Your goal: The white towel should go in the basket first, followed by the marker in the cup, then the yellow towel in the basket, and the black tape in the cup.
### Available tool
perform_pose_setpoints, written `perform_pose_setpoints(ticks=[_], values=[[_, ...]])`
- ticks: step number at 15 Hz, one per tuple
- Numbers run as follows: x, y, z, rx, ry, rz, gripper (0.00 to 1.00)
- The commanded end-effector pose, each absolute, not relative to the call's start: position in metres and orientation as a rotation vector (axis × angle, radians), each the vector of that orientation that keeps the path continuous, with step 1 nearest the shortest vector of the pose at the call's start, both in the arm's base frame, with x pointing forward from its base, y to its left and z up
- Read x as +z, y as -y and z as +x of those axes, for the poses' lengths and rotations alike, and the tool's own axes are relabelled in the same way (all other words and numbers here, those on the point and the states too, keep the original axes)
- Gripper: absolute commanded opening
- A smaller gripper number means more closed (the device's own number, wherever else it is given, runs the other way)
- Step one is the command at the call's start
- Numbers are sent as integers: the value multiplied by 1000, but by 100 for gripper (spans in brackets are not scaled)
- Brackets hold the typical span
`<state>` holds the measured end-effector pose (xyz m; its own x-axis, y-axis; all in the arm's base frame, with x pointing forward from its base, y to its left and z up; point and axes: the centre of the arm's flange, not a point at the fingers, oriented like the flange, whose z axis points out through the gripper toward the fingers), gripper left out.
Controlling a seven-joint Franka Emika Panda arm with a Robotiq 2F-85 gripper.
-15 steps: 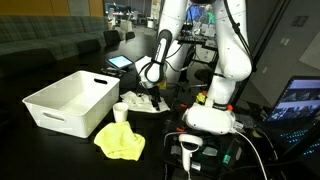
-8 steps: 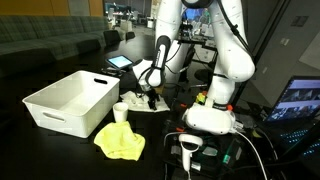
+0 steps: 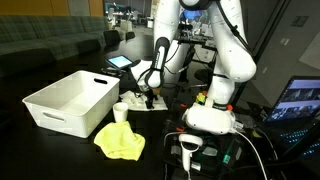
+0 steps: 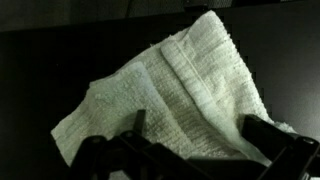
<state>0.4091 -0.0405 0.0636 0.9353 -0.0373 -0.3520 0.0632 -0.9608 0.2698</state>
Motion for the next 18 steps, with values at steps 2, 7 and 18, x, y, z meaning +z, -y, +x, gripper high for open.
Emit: perform_pose_setpoints(ticks=[2,7,18], values=[[44,43,416,-381,-18,2838,71],[48,53,420,-208,-22,2925,31],[240,106,443,-18,-313,2855,13]])
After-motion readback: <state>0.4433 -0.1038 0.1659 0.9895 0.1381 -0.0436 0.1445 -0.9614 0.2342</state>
